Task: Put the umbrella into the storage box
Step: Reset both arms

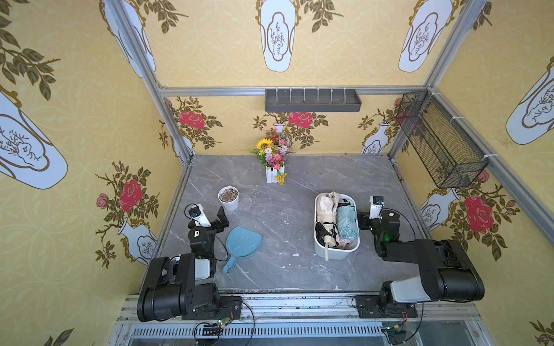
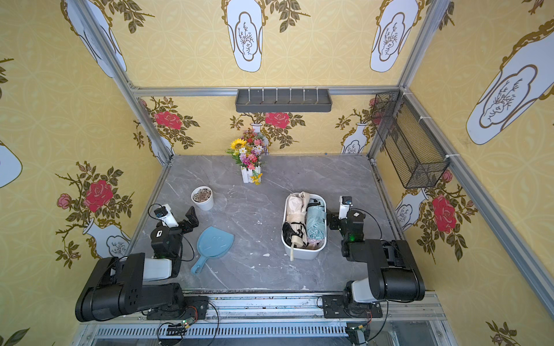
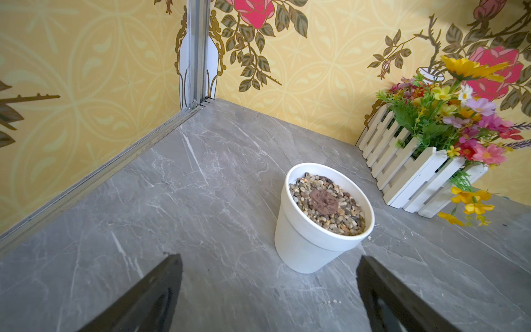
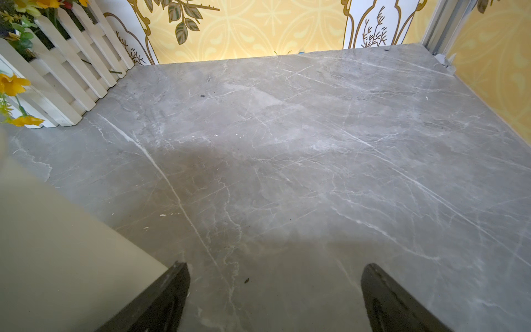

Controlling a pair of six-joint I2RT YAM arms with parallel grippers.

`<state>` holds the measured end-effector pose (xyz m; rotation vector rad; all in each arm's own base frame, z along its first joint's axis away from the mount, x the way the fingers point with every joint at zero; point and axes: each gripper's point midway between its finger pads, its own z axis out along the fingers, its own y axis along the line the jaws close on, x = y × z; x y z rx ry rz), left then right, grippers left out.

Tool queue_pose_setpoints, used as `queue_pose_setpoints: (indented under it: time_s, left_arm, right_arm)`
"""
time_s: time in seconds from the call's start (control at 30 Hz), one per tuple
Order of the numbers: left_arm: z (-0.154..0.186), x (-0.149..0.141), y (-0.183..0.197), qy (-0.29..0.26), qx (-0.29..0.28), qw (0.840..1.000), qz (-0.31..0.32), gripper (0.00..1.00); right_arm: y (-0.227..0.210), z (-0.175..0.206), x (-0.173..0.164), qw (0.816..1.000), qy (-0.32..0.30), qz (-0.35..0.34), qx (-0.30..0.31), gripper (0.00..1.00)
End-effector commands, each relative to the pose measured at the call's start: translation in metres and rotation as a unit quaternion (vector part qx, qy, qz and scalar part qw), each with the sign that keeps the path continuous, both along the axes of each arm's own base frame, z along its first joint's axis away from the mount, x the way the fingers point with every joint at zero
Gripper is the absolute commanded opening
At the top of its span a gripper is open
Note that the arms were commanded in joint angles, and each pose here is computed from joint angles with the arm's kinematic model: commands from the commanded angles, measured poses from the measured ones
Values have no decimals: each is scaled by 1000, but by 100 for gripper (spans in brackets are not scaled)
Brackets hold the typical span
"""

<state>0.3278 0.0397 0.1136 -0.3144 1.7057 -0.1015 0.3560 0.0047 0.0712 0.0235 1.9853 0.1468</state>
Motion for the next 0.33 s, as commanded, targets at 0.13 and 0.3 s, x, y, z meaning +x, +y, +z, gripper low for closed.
queue_pose_setpoints:
  time_s: [0.13,0.3]
  left_arm:
    - [8,2,-2,-17,7,1000,-8,100]
    - [8,3,-2,-15,9,1000,-7,100]
  right_arm:
    - [-1,3,4,1000,-6,-6,-16,97]
    - [-1,4,2,1000,-8,-8,-18,97]
